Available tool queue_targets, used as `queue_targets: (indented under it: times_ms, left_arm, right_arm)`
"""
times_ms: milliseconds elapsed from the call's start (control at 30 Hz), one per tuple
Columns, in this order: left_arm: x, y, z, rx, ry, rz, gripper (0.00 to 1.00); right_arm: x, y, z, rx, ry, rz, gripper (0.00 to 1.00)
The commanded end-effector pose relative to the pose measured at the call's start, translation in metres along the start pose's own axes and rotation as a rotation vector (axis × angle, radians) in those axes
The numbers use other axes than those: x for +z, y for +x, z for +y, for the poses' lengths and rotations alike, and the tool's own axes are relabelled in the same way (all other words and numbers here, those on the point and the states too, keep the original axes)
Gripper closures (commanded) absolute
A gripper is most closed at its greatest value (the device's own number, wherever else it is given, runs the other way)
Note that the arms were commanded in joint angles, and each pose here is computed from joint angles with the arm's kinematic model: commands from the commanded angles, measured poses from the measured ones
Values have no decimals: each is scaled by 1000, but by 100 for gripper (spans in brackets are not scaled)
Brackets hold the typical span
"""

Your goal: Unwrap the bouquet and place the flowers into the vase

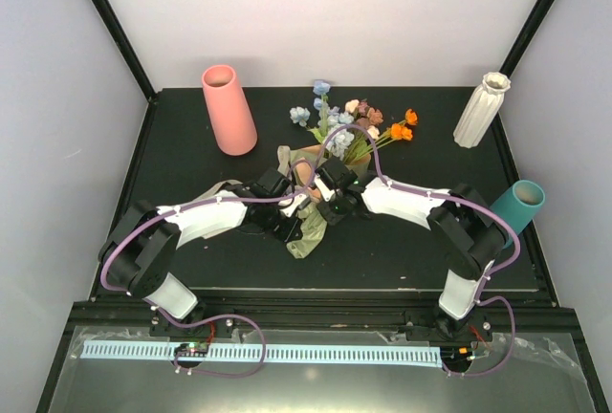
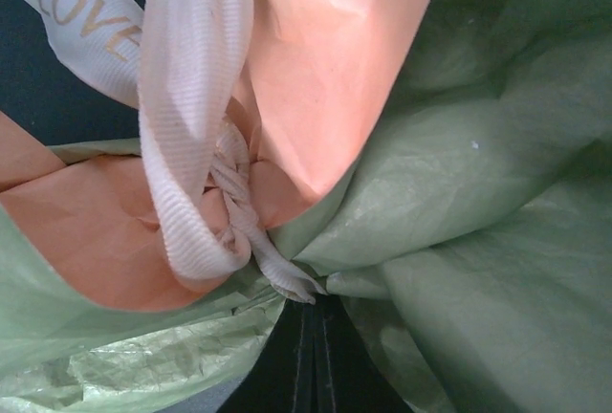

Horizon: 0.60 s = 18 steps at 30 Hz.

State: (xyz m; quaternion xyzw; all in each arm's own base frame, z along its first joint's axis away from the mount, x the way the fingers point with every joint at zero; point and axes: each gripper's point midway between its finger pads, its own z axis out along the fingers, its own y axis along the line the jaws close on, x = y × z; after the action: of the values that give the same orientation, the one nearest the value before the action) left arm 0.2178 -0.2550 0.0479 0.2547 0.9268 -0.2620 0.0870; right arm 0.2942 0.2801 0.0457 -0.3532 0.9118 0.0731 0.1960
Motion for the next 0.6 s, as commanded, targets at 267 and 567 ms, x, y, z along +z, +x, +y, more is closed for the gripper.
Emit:
queue_targets:
  times_ms: [267, 567]
  left_arm:
    - [-38, -40, -2, -278, 151, -74, 98]
    - [-49, -61, 0, -407, 230, -121, 98]
  right_arm:
    - [-21, 27, -14, 100, 41, -59, 99]
    - [-42, 17, -12, 166, 12, -137, 98]
